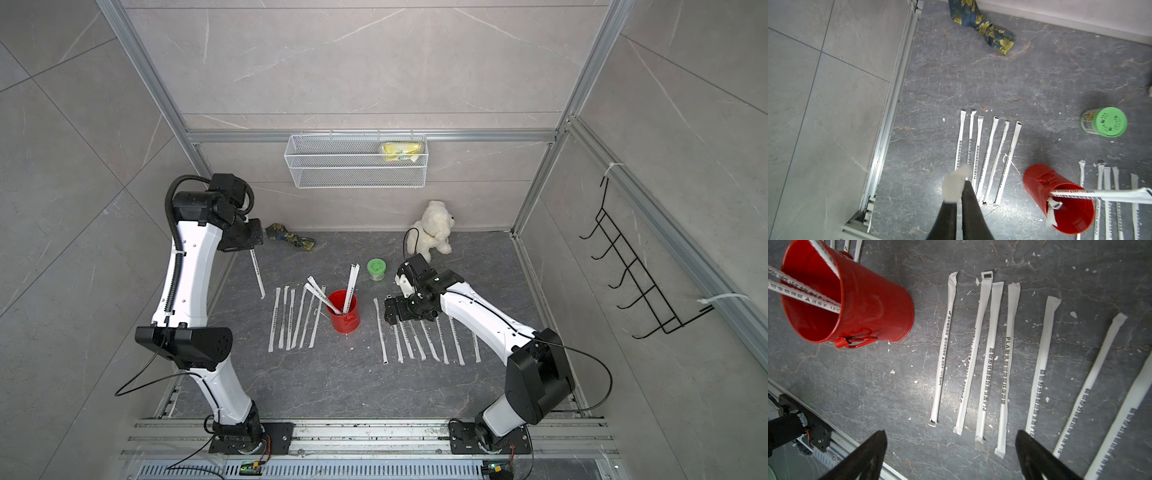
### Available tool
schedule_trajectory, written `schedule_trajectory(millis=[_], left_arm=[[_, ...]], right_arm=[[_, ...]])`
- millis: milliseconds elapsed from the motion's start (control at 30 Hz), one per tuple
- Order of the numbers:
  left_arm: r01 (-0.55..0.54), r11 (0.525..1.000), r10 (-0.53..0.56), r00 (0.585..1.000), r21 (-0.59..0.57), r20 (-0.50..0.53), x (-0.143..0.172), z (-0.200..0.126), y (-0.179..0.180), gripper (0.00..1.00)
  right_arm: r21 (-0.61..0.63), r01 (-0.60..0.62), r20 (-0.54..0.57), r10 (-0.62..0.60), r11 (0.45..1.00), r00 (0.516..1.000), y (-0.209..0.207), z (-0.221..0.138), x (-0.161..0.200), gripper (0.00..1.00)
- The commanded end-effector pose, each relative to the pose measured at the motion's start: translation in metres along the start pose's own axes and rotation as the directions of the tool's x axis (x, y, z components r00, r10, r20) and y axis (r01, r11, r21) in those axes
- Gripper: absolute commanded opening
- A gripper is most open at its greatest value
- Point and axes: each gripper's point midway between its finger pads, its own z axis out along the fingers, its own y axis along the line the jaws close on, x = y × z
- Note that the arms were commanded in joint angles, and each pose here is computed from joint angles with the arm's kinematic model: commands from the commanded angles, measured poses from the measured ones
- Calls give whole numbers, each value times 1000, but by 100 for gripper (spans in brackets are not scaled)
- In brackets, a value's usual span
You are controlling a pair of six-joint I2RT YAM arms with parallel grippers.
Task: Take the straws out of the storage container
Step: Place the straw at the center of the board.
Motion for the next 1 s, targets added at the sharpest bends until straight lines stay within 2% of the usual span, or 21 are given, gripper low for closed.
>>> schedule_trajectory(millis=[0, 300, 633, 967], left_arm=[[-16, 995, 8, 997, -100, -80, 12, 15, 15, 10], [-102, 983, 56, 960, -156, -274, 30, 77, 20, 10], [-140, 984, 69, 867, -109, -494, 72, 142, 15, 10], [-169, 982, 85, 786, -81, -612, 99, 174, 11, 11]], right_arm=[[28, 22, -21, -21, 999, 1000, -6, 5, 0, 100], [61, 35, -65, -31, 998, 997, -15, 20, 5, 100], [72, 25, -95, -18, 997, 995, -20, 32, 12, 100], [76, 16, -102, -8, 997, 995, -23, 39, 16, 100]])
